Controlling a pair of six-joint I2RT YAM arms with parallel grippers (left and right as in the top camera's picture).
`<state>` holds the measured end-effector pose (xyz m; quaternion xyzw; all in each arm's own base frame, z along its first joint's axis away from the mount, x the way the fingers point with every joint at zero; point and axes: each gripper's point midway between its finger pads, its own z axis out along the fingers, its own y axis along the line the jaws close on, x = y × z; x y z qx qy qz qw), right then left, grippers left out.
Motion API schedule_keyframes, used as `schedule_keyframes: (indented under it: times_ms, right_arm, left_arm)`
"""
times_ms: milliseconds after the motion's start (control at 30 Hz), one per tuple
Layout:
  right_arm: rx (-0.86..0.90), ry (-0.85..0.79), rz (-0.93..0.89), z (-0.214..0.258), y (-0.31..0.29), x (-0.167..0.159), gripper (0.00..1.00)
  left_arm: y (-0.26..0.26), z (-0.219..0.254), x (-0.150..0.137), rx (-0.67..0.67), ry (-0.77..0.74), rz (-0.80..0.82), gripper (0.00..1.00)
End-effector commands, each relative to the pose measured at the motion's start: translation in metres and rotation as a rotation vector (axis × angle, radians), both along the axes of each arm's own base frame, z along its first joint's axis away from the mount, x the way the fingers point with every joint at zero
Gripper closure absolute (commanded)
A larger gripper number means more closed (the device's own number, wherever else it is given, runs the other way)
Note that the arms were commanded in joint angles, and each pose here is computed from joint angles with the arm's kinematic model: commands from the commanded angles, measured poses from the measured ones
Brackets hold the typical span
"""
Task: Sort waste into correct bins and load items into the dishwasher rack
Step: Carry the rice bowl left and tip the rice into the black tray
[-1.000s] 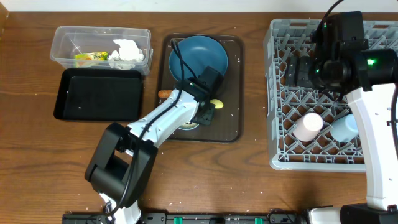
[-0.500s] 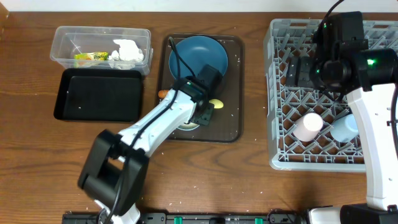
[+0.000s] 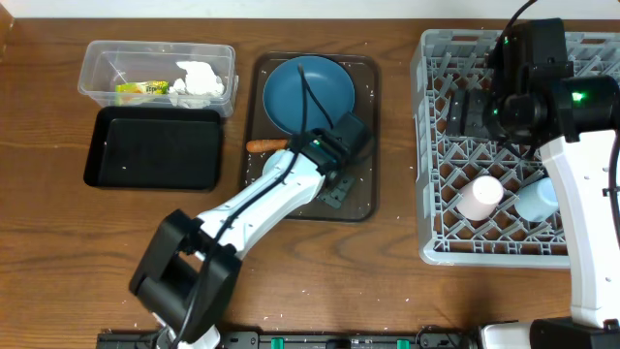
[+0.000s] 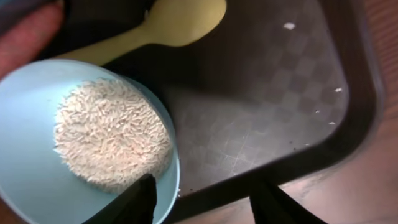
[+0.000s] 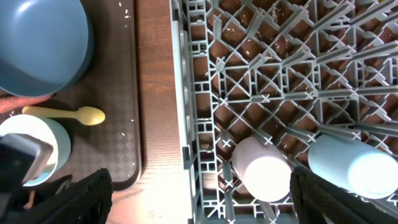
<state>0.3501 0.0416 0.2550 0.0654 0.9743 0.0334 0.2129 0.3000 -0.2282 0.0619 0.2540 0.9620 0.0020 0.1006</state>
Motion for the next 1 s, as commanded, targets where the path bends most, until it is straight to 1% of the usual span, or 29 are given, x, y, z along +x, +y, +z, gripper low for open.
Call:
schedule_keyframes:
  times_ms: [0,133,300,367,500,567,600,633,667,867,967]
  right_arm:
    - [-0.008,0.013,-0.007,-0.003,0.0,-0.001,0.11]
    - [-0.009,0.02,-0.006,-0.004,0.0,-0.002,0.11]
    - [-0.009,0.021,-0.006,-0.004,0.0,-0.002,0.11]
    - [-0.009,0.022,-0.006,-0.004,0.0,-0.002,0.11]
    - [-0.009,0.022,-0.006,-0.004,0.0,-0.002,0.11]
    - [-0.009,0.022,-0.006,-0.004,0.0,-0.002,0.11]
    - [-0.009,0.022,-0.006,-0.004,0.0,-0.002,0.11]
    - [-0.009,0.022,-0.006,-0.004,0.0,-0.002,0.11]
    - [-0.01,0.022,-0.007,-0.004,0.0,-0.002,0.11]
    - [-0.014,0.022,0.004,-0.004,0.0,-0.003,0.11]
    - [-0.014,0.026,0.004,-0.005,0.0,-0.003,0.11]
  left_arm:
    - [0.004,-0.011,0.006,0.03,0.012,0.001,0.51]
    - [0.004,-0.021,0.006,0.043,0.027,0.001,0.57]
    - [0.002,-0.029,0.008,0.047,0.03,0.001,0.66]
    - [0.005,-0.029,0.01,0.062,0.019,0.004,0.71]
    - [0.011,-0.03,0.016,0.1,-0.009,0.012,0.73]
    - [0.011,-0.031,0.016,0.103,-0.009,0.012,0.77]
    - [0.011,-0.031,0.016,0.103,-0.009,0.012,0.81]
    - [0.011,-0.032,0.016,0.103,-0.009,0.012,0.91]
    - [0.011,-0.032,0.016,0.103,-0.009,0.012,0.94]
    - [0.011,-0.029,0.017,0.096,-0.014,0.031,0.94]
    - [0.01,-0.013,0.019,0.074,-0.036,0.047,0.94]
